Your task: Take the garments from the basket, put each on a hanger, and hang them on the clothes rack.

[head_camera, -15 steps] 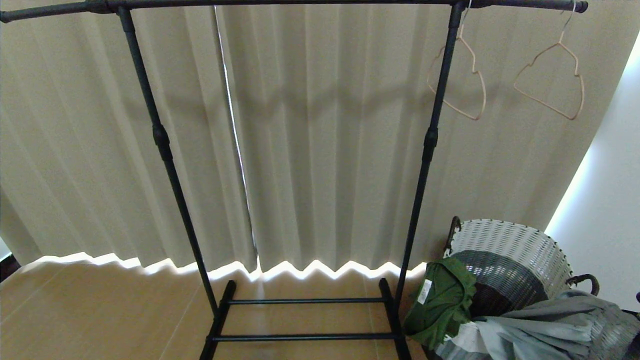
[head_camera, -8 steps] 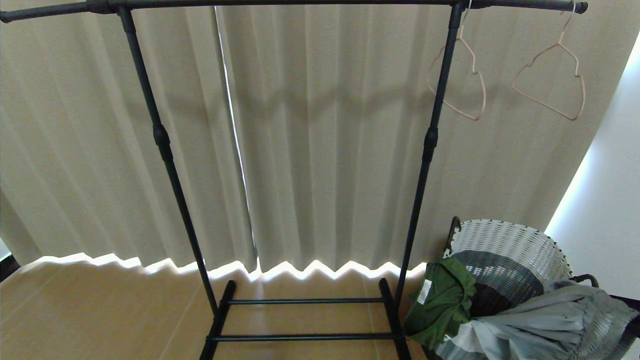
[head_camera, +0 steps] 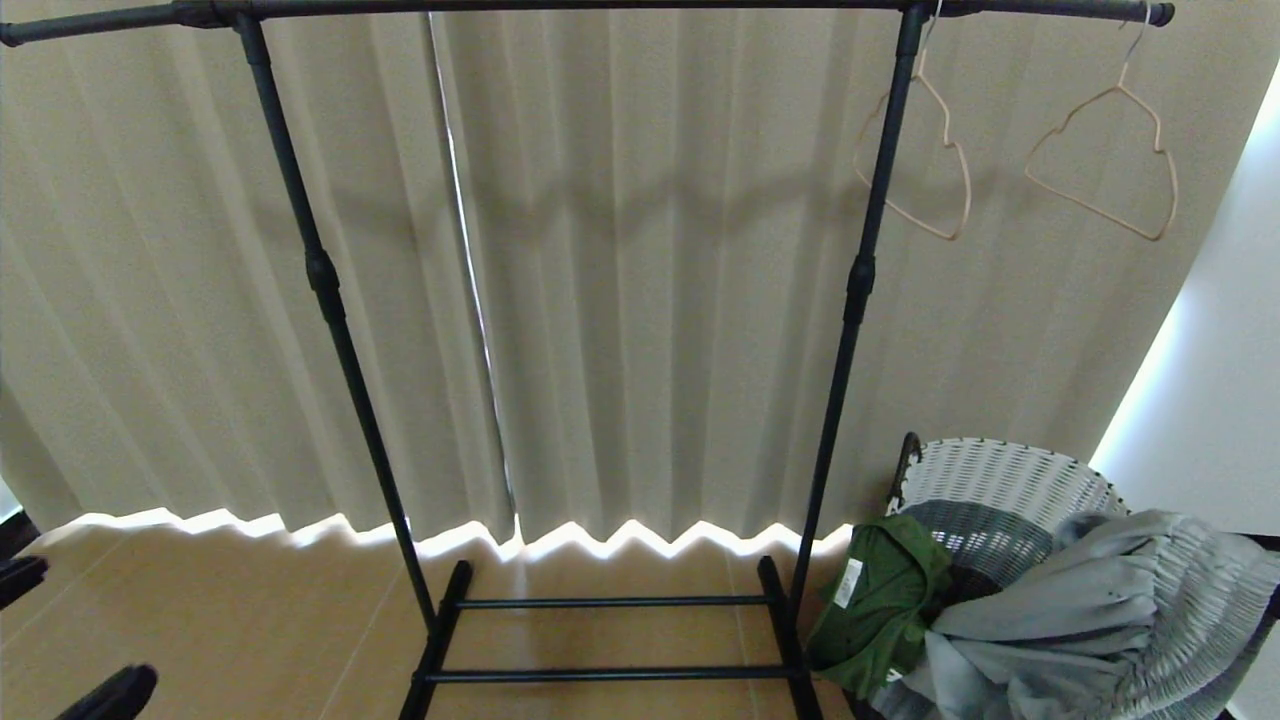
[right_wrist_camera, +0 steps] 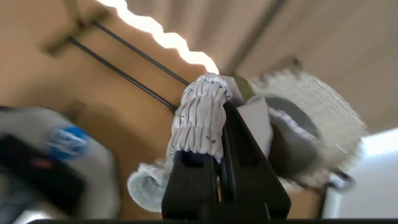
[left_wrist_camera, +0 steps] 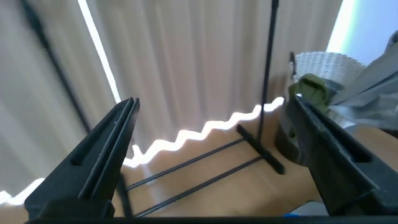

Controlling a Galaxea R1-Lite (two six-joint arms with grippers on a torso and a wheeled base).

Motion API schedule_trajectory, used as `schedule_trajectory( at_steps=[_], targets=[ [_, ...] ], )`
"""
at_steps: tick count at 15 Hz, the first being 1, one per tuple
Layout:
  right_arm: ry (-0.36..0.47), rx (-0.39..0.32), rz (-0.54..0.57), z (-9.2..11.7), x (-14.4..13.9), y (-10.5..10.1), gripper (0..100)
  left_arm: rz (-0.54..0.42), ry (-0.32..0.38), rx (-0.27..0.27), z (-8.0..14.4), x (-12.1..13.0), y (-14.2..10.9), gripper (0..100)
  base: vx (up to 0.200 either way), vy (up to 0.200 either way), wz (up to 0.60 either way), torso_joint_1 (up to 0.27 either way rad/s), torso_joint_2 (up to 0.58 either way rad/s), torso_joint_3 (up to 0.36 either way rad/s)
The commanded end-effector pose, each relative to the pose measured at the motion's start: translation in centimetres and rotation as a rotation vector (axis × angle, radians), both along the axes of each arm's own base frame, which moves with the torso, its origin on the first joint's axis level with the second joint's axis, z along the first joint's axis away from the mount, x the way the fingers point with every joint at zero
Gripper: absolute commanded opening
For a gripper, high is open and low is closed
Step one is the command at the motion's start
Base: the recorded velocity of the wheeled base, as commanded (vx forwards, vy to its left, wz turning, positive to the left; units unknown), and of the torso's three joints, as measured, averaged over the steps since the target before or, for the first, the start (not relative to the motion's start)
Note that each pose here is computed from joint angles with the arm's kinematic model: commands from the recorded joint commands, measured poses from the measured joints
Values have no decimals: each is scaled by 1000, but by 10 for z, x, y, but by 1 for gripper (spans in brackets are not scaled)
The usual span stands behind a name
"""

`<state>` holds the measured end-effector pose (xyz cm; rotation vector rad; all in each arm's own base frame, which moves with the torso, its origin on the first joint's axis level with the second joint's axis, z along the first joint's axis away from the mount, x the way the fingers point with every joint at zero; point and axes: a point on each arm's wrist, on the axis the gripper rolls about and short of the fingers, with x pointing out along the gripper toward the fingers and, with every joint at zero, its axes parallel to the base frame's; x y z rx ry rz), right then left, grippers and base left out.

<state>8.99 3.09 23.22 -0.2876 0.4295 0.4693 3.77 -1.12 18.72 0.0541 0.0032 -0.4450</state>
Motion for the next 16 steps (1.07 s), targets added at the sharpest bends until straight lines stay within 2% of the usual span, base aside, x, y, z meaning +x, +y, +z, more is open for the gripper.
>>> schedule_trajectory(
  at_steps=[1,2,3,5,6,9,11,12,13,14,16],
  targets=[
    [-30,52,64,23,9,12,0,-82,203,-5,-1,84,-19,100,0,0,0,0,0,0],
    [-29,53,66,24,10,13,0,-86,207,-5,-1,85,-20,100,0,0,0,0,0,0],
    [-52,64,100,37,16,20,0,-146,240,6,-4,99,-35,100,0,0,0,0,0,0],
    [-61,72,122,45,26,27,0,-201,270,37,-8,102,-54,100,0,0,0,0,0,0],
    [-52,90,131,47,33,34,0,-258,295,53,-12,101,-71,100,0,0,0,0,0,0],
    [-39,141,145,47,50,49,0,-342,362,38,-17,101,-115,100,0,0,0,0,0,0],
    [-50,152,147,49,55,52,0,-367,381,39,-19,107,-141,100,0,0,0,0,0,0],
    [-60,159,148,53,56,53,0,-388,396,53,-26,112,-168,100,0,0,0,0,0,0],
    [-61,161,147,54,56,53,0,-389,395,53,-27,112,-171,100,0,0,0,0,0,0],
    [-68,190,169,60,53,57,0,-434,397,62,-35,113,-199,100,0,0,0,0,0,0],
    [-64,227,189,66,51,63,0,-483,412,58,-46,108,-230,100,0,0,0,0,0,0]
  ],
)
